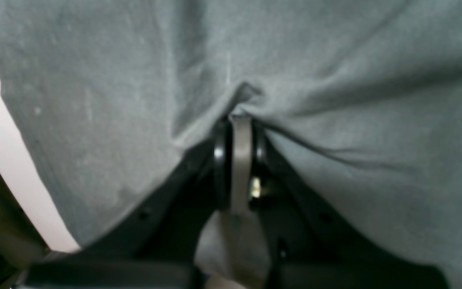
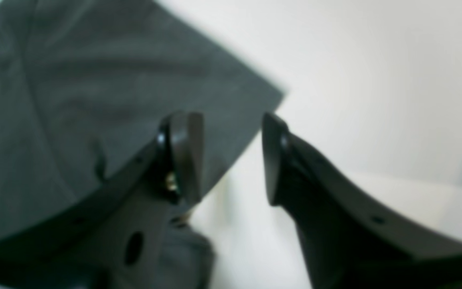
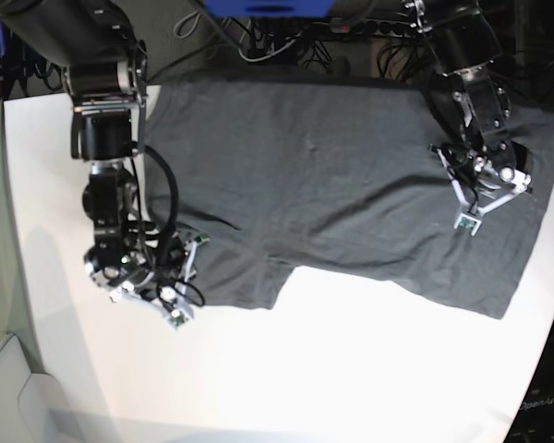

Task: Layout the t-shirt on the table in an organized manner, then fold the t-shirt properly
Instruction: 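Drag the shirt edge with both grippers to straighten it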

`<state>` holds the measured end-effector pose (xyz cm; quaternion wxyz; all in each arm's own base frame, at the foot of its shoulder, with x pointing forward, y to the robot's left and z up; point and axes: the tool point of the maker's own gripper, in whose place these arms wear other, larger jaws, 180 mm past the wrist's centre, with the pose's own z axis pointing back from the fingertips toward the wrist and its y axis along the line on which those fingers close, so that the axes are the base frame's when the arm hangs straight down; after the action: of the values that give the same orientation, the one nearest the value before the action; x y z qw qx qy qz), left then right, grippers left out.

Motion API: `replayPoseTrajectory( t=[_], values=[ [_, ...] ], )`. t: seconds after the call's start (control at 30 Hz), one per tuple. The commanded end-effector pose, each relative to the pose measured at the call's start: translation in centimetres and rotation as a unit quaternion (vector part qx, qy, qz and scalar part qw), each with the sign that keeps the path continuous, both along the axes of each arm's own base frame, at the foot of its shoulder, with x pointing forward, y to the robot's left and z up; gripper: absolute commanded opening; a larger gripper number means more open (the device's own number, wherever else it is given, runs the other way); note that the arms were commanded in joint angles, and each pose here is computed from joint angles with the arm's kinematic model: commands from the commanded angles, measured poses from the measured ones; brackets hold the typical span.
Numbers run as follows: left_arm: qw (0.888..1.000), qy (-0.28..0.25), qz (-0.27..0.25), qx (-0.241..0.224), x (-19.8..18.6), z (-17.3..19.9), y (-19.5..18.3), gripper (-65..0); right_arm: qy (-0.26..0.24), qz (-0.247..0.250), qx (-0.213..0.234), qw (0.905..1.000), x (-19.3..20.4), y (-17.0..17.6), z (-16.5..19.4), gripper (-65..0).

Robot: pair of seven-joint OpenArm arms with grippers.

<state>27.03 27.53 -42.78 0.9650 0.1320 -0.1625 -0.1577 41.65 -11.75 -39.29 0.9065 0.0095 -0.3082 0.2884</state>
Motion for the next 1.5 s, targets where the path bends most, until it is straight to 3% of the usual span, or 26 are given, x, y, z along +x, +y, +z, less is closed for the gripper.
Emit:
replayPoseTrajectory(
  t=[0.0, 0.13, 0.47, 0.6, 0.93, 1.07, 1.13, 1.33, 1.47],
  values=[
    [1.0, -0.003, 0.001, 0.003, 0.2, 0.3, 0.2, -64.7, -0.028, 0.007, 0.002, 0.9996, 1.3, 0.3, 1.7, -51.2],
    [1.0, -0.003, 0.001, 0.003, 0.2, 0.3, 0.2, -64.7, -0.007, 0.031, 0.001, 0.9995, -0.3, 2.3, 0.0, -64.8],
    [1.0, -0.011, 0.002, 0.004, 1.0, 0.9, 0.2, -64.7, 0.022, 0.046, 0.016, 0.9986, -1.2, 3.1, -3.1, -64.8],
    [1.0, -0.023, 0.002, 0.007, 1.7, 1.7, 0.3, -64.7, 0.036, 0.037, 0.021, 0.9985, -1.0, 2.0, -4.4, -64.8],
    [0.994, -0.099, -0.003, 0.037, 4.4, 6.8, 0.7, -64.5, 0.022, 0.032, 0.02, 0.999, 1.1, 1.1, -3.1, -64.7],
    [0.993, -0.107, -0.003, 0.039, 4.8, 7.4, 0.7, -64.3, 0.005, 0.033, 0.025, 0.9991, 2.2, 1.3, -2.1, -64.7],
    [0.993, -0.108, -0.003, 0.039, 4.8, 7.4, 0.8, -60.8, 0.004, 0.033, 0.024, 0.9991, 2.2, 1.2, -2.0, -64.7],
    [0.992, -0.118, -0.003, 0.047, 4.6, 8.1, 0.9, -35.2, 0.003, 0.033, 0.024, 0.9992, 2.3, 1.1, -1.9, -64.7],
    [0.992, -0.117, -0.003, 0.049, 4.4, 8.1, 1.0, -24.1, 0.003, 0.033, 0.024, 0.9992, 2.3, 1.1, -1.9, -64.7]
  ],
)
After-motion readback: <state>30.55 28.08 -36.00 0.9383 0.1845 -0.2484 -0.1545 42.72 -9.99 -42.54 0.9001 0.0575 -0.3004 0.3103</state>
